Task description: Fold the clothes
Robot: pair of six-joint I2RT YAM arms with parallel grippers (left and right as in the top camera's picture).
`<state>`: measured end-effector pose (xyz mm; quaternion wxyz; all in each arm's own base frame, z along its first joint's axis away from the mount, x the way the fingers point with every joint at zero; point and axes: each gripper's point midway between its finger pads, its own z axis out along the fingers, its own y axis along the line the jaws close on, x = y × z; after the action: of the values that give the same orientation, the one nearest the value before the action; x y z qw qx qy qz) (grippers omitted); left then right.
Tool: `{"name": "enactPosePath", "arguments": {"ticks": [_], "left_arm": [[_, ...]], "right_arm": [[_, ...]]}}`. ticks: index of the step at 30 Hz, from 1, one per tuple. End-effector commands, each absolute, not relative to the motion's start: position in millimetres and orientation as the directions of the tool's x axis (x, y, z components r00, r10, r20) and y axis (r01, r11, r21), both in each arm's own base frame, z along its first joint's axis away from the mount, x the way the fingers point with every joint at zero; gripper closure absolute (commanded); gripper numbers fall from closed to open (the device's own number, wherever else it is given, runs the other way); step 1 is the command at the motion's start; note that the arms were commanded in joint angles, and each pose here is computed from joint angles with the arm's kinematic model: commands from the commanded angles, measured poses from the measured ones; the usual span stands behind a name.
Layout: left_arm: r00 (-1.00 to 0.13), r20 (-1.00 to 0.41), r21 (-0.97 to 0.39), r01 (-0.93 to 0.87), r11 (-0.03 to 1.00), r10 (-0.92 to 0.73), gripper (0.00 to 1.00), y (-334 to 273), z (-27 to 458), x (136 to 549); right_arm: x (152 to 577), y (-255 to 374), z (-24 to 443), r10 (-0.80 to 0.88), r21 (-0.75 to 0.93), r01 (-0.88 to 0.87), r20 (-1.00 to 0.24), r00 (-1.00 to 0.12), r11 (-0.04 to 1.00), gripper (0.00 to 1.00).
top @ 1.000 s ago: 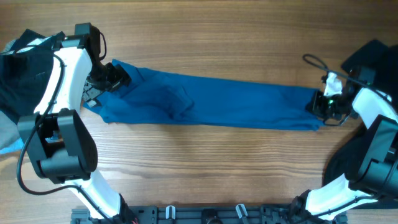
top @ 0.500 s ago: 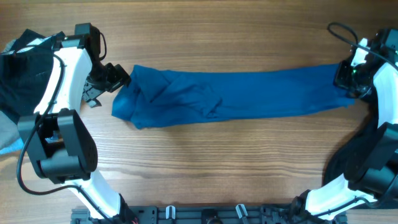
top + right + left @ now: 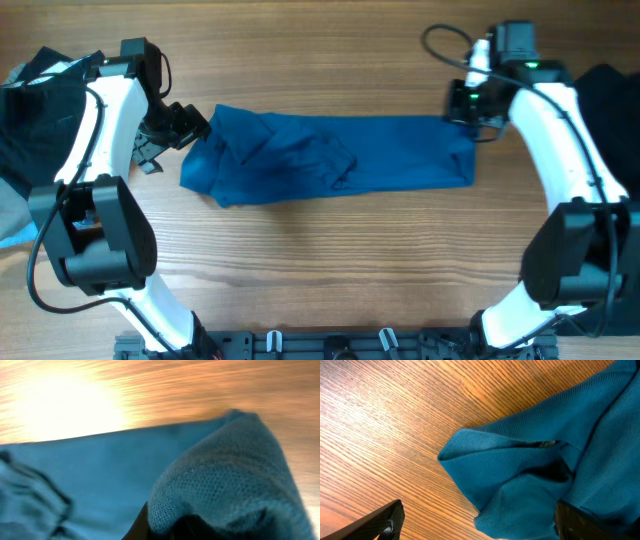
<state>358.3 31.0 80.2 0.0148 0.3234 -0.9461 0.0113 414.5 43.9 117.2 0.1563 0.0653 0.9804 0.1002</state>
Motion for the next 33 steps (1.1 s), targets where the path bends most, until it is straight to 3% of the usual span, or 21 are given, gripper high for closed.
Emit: {"name": "enactPosePath", "arguments": {"ticks": [1, 12, 28, 31, 33], "left_arm": [[-0.799, 0.021, -0.035, -0.602, 0.798, -0.601, 0.04, 30, 88, 361], [-0.799, 0.021, -0.035, -0.602, 0.798, -0.601, 0.04, 30, 88, 361], [-0.799, 0.021, -0.035, -0.602, 0.798, -0.601, 0.04, 30, 88, 361], [-0.799, 0.021, -0.035, -0.602, 0.798, -0.601, 0.04, 30, 88, 361], [-0.799, 0.021, -0.035, -0.602, 0.798, -0.601, 0.04, 30, 88, 361]], "right_arm": [[410, 90, 102, 0.151, 0.267, 0.084, -0.244, -0.958, 0.96, 0.96], [396, 148, 69, 0.087, 0.266, 0.041, -0.163, -0.983, 0.963, 0.96], [383, 158, 69, 0.015, 0.291, -0.023, -0.128, -0.992, 0.957, 0.94], [383, 164, 71, 0.012, 0.323, -0.03, -0.127, -0.992, 0.946, 0.92], [382, 171, 73, 0.008, 0.36, -0.037, -0.122, -0.993, 0.932, 0.81]]}}
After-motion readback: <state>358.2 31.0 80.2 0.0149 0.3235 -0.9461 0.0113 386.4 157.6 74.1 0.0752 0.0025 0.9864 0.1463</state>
